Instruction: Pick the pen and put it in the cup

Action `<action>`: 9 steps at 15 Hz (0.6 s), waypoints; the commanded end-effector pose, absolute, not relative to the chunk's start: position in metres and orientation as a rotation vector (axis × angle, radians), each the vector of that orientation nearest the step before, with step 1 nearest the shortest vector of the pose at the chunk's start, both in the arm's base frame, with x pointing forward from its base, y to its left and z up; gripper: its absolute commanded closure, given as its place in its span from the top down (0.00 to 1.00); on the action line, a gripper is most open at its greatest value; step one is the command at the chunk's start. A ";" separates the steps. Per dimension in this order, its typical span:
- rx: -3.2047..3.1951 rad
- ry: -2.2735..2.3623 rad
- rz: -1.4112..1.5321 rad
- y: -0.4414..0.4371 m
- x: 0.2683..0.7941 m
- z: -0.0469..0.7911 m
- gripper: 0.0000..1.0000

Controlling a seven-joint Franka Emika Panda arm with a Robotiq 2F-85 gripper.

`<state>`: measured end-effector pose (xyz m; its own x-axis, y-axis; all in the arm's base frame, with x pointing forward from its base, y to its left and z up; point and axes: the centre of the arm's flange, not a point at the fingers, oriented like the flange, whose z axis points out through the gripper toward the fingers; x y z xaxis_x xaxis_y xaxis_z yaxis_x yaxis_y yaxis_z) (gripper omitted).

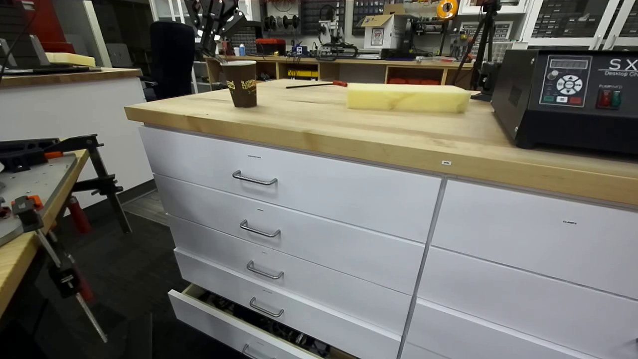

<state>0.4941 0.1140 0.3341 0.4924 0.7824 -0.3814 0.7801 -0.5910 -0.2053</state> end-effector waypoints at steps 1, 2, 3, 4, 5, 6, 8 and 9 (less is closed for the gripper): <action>-2.750 -1.395 0.690 0.121 0.504 0.334 0.04; -2.752 -1.395 0.688 0.121 0.506 0.334 0.04; -2.754 -1.393 0.687 0.121 0.507 0.333 0.04; -2.757 -1.390 0.683 0.122 0.509 0.333 0.04; -2.759 -1.387 0.681 0.123 0.511 0.332 0.04; -2.760 -1.383 0.678 0.123 0.515 0.331 0.04; -2.764 -1.381 0.665 0.125 0.520 0.331 0.04; -2.767 -1.382 0.655 0.125 0.522 0.330 0.04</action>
